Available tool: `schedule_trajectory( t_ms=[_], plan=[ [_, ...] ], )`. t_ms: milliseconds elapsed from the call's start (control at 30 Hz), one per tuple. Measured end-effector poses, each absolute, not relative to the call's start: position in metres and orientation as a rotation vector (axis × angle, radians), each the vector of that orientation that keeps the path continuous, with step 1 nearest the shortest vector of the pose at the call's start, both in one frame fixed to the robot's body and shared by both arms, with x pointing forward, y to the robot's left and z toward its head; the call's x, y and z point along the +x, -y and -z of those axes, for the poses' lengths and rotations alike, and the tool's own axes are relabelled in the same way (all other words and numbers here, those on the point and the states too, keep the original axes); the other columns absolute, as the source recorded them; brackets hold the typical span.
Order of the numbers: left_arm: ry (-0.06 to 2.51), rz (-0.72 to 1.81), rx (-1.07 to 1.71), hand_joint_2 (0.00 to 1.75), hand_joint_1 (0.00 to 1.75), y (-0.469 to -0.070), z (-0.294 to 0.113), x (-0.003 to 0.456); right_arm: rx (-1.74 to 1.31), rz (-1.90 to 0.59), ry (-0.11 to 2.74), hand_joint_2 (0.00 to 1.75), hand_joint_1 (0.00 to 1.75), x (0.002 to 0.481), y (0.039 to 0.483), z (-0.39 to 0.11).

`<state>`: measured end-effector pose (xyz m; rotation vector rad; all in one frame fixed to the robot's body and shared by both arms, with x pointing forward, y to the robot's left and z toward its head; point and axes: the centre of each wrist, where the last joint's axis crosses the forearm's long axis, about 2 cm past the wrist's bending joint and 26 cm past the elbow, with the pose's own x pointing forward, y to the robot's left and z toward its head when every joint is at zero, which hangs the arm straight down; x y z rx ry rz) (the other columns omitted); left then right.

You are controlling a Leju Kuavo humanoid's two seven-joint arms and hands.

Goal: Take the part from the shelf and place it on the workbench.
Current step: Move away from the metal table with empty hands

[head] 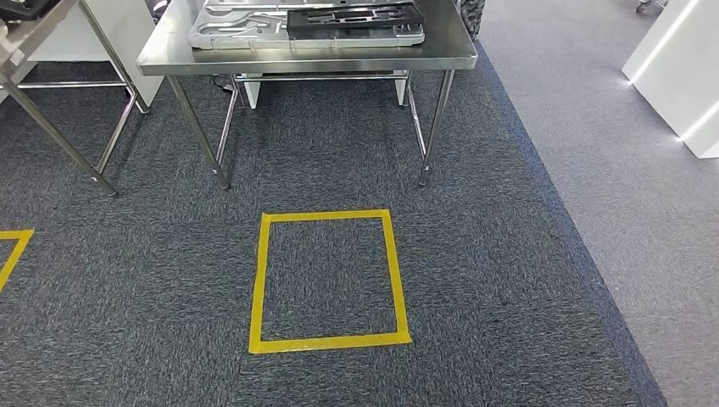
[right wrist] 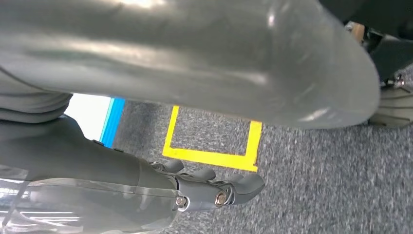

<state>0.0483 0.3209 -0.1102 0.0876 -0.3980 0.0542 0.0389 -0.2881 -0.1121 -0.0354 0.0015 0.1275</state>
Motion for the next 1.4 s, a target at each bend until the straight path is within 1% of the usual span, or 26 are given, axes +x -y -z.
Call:
schedule_trajectory(
  t_ms=[267,533,867,1033,1233,1400],
  plan=[
    [0.406,-0.148,0.142,0.0,0.0,-0.314,0.112,0.031,-0.017,-0.243,0.03,0.0,0.0,0.038,0.292,0.112],
    [0.4,-0.154,0.138,0.0,0.0,-0.308,0.113,0.026,-0.026,-0.263,0.034,0.0,0.0,0.038,0.296,0.112],
    [0.396,-0.174,0.149,0.0,0.0,-0.31,0.113,0.022,-0.013,-0.281,0.039,0.0,0.0,0.036,0.295,0.112],
    [0.432,-0.195,0.148,0.0,0.0,-0.314,0.112,0.029,0.019,-0.326,0.039,0.0,0.0,0.04,0.29,0.112],
    [0.408,-0.119,0.108,0.0,0.0,-0.322,0.111,0.041,-0.015,-0.277,0.057,0.0,0.0,0.049,0.287,0.111],
    [0.405,-0.117,0.1,0.0,0.0,-0.321,0.111,0.045,-0.044,-0.332,0.022,0.0,0.0,0.048,0.289,0.111]
  ],
)
